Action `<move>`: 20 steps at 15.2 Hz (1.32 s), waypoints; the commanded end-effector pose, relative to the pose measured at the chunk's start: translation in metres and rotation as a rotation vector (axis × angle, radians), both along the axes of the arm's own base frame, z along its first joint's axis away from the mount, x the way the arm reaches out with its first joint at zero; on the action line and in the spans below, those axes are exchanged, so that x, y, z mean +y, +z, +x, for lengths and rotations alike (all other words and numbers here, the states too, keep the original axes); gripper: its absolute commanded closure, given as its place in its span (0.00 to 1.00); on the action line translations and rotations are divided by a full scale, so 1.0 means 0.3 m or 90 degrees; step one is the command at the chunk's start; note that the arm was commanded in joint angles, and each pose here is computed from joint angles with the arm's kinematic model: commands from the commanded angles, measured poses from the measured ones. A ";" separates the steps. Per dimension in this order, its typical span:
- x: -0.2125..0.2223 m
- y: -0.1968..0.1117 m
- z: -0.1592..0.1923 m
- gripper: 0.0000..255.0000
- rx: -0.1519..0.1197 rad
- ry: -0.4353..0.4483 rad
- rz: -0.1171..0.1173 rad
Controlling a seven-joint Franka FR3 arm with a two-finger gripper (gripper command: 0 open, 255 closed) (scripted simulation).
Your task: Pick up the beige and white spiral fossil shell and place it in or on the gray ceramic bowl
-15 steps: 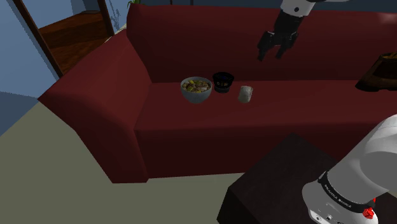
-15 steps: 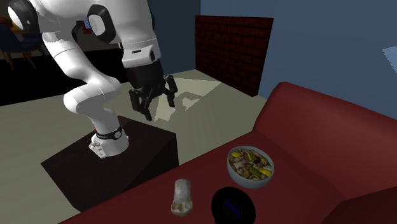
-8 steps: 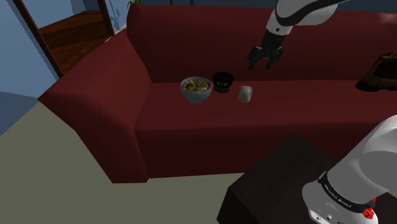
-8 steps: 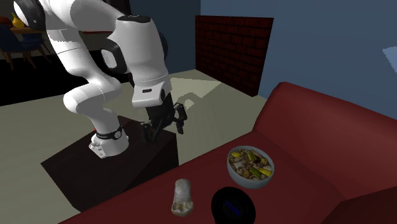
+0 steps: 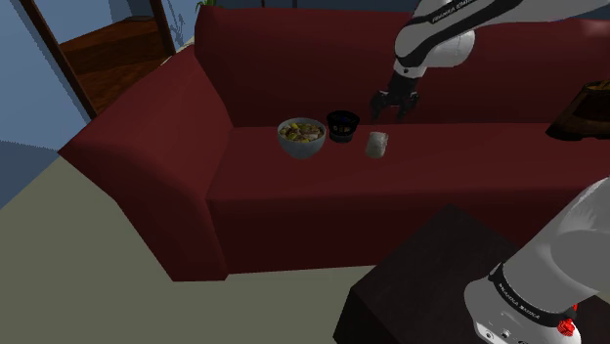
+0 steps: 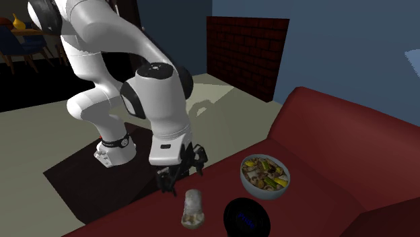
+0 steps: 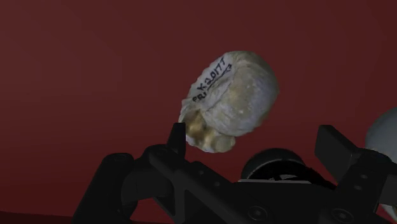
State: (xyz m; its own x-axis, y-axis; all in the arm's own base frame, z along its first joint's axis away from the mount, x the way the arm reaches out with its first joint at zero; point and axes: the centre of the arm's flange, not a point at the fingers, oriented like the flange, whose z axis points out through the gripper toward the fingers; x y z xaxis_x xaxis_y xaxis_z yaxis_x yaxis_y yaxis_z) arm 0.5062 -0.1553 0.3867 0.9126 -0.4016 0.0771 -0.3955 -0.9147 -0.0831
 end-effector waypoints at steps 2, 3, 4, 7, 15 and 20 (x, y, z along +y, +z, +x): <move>-0.063 -0.105 0.067 0.00 0.008 -0.021 0.006; -0.083 -0.140 0.087 0.00 0.010 -0.027 0.008; -0.103 -0.176 0.106 0.00 0.013 -0.034 0.010; -0.109 -0.226 0.117 0.00 0.014 -0.037 0.011; -0.104 -0.323 0.126 0.00 0.014 -0.037 0.011; -0.103 -0.323 0.126 0.00 0.014 -0.037 0.011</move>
